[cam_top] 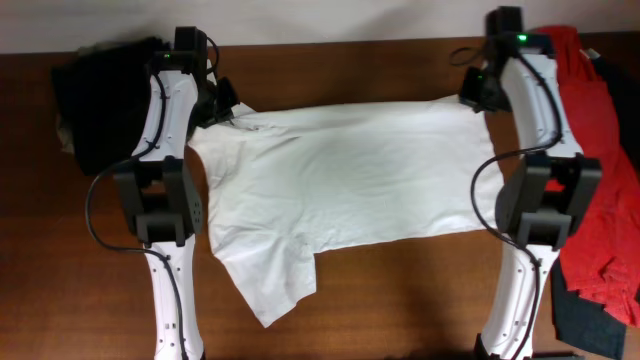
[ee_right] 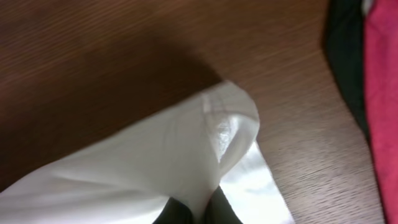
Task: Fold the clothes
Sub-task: 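Lift and stretch the T-shirt apart with both grippers, pulling it upward, then lower the stretched T-shirt flat onto the table with both grippers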
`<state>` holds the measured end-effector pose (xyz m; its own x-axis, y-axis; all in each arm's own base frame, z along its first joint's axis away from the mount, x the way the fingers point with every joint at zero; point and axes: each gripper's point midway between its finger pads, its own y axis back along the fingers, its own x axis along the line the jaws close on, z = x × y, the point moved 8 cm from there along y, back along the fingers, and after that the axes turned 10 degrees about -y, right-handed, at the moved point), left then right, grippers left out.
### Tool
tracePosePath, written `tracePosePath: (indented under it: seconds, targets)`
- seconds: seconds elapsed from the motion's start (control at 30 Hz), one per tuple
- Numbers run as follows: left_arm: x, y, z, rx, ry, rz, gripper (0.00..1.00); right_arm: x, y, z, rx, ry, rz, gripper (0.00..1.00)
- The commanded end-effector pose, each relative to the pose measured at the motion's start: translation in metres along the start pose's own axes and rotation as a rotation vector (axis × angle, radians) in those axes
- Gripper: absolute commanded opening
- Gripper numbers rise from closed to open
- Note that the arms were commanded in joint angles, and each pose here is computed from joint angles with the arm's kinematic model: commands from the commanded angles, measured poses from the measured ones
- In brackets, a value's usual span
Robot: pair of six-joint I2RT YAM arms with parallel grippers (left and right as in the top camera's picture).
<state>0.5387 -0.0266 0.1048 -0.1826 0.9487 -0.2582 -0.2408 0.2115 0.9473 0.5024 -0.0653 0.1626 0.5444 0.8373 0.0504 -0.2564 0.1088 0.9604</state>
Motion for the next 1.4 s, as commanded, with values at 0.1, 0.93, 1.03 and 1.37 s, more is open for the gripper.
tracePosePath:
  seconds: [0.1, 0.93, 1.03, 1.37]
  targets:
    - [-0.013, 0.077, 0.007, -0.117, -0.014, -0.012, 0.01, -0.035, 0.002, 0.014, 0.019, -0.033, 0.018, 0.04]
    - [-0.078, 0.15, -0.051, -0.046, -0.25, -0.012, 0.0, -0.034, 0.003, 0.001, 0.085, -0.024, -0.008, 0.04]
    - [-0.054, 0.152, -0.062, 0.009, -0.114, 0.196, 0.0, -0.036, 0.003, 0.003, 0.078, -0.03, -0.01, 0.04]
    - [-0.05, 0.132, -0.086, 0.156, -0.12, 0.257, 0.01, -0.048, 0.002, 0.007, 0.082, -0.055, -0.015, 0.04]
